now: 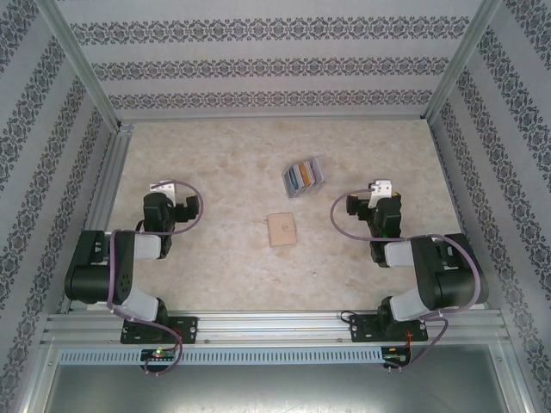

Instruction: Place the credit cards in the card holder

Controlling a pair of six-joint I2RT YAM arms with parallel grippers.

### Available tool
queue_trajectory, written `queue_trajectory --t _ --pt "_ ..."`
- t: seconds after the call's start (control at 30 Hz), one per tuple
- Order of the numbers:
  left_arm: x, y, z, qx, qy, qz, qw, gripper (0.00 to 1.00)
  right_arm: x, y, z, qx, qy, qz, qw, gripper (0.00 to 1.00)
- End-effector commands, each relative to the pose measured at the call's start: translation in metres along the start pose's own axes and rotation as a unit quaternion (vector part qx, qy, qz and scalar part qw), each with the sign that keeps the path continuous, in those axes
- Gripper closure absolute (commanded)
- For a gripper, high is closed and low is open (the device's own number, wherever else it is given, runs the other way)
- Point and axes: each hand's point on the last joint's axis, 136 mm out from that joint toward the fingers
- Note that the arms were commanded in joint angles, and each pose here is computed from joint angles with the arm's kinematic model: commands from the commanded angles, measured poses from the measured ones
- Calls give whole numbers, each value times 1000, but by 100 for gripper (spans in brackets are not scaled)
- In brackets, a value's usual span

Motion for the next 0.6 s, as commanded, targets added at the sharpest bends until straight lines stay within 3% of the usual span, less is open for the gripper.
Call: queue_trajectory --t 0.0,0.13,0.57 --pt "25 -11 0 -40 -56 -32 997 0 16 7 -1 23 -31 4 999 2" --pt "24 -10 -1 -38 -54 -32 997 1 23 -4 -12 -16 -18 -10 1000 2" --pt "25 -11 -1 -38 -54 -33 997 0 24 -5 -13 -15 -18 -15 1000 2"
Point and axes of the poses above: each hand's point on the last joint's axis, 136 mm out from that joint toward the fingers, its own z axis back along the fingers, its own y axis along the line the jaws close on, x = y × z, and after that the axes turned 12 degrees about -z, right-handed
